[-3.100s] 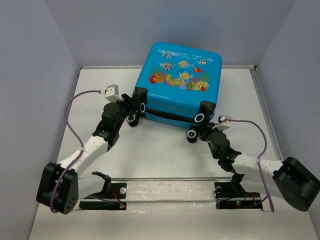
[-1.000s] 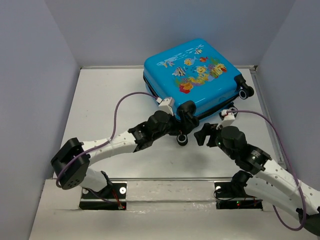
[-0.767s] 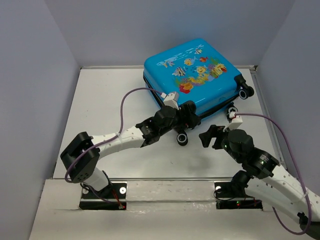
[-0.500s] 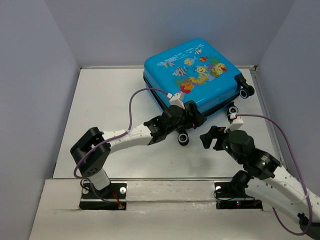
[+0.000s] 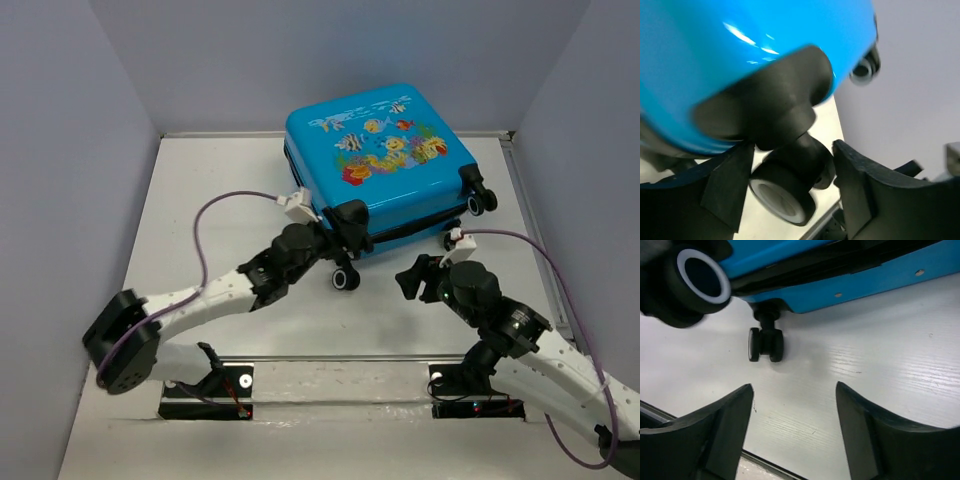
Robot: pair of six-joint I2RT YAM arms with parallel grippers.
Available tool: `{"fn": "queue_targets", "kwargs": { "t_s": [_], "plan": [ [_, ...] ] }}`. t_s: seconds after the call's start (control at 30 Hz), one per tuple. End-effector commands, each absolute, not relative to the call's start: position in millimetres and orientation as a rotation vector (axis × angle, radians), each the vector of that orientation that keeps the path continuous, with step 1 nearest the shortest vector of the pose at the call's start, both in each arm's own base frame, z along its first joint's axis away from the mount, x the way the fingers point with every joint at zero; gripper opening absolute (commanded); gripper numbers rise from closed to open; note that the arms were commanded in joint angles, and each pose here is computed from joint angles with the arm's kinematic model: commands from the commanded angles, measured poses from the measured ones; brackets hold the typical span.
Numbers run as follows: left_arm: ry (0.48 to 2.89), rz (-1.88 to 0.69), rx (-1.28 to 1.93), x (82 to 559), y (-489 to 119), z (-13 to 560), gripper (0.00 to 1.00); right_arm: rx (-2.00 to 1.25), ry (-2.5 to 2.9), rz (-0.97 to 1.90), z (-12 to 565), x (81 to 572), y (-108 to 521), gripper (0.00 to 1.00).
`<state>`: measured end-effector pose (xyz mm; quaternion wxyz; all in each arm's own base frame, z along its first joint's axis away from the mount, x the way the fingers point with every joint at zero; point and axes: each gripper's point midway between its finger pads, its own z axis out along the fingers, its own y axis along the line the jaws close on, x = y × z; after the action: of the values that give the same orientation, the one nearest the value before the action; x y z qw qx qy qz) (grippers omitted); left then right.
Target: Pack the luggage
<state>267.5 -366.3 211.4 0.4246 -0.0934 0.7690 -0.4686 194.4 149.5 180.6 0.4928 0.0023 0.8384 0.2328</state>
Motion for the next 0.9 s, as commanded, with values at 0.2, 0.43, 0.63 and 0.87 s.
{"fn": "queue_targets", "kwargs": {
  "t_s": [0.2, 0.43, 0.63, 0.87],
  "plan": [
    [1.543, -0.944, -0.412, 282, -178, 321, 0.06, -0.131, 1.951, 0.671, 178, 227, 205, 0.61],
    [1.547, -0.837, -0.347, 278, -137, 326, 0.06, -0.114, 1.952, 0.643, 164, 236, 205, 0.62],
    [1.820, -1.036, -0.014, 253, -221, 265, 0.41, -0.096, 1.947, 0.611, 177, 242, 201, 0.70],
    [1.867, -1.175, 0.189, 202, -303, 275, 0.98, -0.158, 1.950, 0.600, 194, 252, 214, 0.68]
  ]
}}
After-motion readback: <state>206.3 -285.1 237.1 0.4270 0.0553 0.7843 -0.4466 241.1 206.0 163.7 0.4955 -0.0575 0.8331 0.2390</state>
